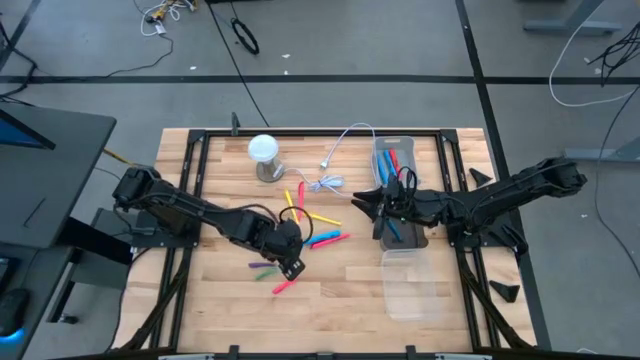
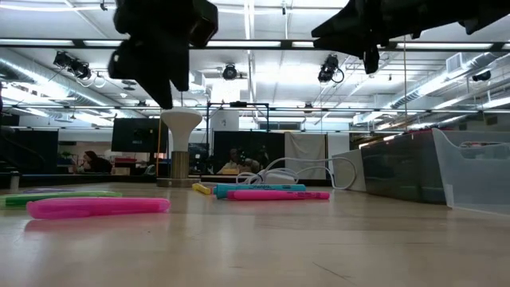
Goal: Pick & Place Markers
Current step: Put the pink mini marker into the black bin
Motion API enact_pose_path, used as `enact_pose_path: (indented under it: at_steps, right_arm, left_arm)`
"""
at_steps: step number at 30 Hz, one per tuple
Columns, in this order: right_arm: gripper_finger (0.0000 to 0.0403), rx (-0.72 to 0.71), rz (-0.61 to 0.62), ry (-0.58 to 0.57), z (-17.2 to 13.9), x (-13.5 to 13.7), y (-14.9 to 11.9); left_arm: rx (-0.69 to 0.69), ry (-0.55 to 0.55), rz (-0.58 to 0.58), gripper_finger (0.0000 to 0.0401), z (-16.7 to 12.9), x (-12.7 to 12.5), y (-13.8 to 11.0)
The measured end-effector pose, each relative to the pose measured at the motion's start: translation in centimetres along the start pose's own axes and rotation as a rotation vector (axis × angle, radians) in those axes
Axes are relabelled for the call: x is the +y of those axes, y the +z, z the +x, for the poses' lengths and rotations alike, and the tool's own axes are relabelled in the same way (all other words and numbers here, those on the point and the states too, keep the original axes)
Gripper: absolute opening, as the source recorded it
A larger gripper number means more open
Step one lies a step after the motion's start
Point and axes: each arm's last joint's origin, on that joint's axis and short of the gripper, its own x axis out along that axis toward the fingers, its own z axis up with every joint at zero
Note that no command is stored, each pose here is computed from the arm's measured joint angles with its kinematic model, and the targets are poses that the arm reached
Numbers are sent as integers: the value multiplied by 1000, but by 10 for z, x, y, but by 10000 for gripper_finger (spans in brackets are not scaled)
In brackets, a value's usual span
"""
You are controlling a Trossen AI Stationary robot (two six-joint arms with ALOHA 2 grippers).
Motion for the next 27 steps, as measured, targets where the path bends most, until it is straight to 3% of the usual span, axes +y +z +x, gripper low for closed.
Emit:
enact_pose_path:
  at_steps: [6, 13, 18, 27]
  right_arm:
    - [100, -3, 45, 3, 0, 0, 0]
    - [100, -81, -95, 22, 0, 3, 8]
    - [100, -166, -73, 42, -2, 5, 17]
    - [100, -261, -14, 198, -5, 11, 29]
  left_arm:
    - [12, -11, -23, 193, -2, -10, -17]
    - [34, 34, -82, 193, 14, -18, -38]
    - [67, 82, -100, 193, 32, -19, -44]
    - [108, 127, -82, 193, 55, -17, -48]
